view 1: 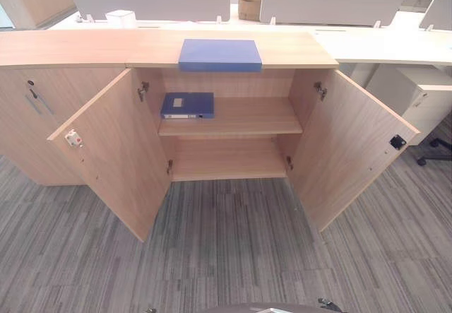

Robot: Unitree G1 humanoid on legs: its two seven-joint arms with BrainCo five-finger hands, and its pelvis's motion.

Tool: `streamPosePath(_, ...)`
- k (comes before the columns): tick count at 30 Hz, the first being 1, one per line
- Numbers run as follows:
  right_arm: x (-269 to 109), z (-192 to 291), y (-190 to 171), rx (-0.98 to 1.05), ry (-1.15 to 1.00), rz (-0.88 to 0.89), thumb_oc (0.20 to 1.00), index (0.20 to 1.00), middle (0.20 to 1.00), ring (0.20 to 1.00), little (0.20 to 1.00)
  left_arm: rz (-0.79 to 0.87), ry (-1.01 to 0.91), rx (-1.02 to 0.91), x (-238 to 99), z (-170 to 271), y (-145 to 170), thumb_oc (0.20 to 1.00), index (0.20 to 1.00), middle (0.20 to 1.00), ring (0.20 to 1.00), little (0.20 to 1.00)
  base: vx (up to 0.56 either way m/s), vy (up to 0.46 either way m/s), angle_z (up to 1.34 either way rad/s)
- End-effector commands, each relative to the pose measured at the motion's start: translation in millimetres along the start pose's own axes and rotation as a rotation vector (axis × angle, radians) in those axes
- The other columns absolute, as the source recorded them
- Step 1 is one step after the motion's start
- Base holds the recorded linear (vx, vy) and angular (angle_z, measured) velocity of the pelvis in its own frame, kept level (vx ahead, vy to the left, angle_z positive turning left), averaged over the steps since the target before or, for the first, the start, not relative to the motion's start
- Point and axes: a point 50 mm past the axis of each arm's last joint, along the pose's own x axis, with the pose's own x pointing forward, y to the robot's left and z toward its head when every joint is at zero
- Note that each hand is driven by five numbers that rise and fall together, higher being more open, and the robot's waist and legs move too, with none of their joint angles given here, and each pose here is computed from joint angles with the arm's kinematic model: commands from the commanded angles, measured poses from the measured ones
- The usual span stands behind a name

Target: Put the empty folder in the office cabinet

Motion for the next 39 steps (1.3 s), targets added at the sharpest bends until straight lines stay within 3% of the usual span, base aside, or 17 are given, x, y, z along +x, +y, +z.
streamPosePath(1,0,8,-15,-0.096,0.007,-0.028,1.000,1.000,1.000,1.000,1.000,-0.010,-0.036,0.027,4,26,-1,1.000,1.000,1.000,1.000,1.000,0.00,0.000,0.00)
streamPosePath(39,0,7,-9,-0.073,0.001,-0.014,1.000,1.000,1.000,1.000,1.000,-0.003,0.015,-0.013,3,11,-2,1.000,1.000,1.000,1.000,1.000,0.00,0.000,0.00)
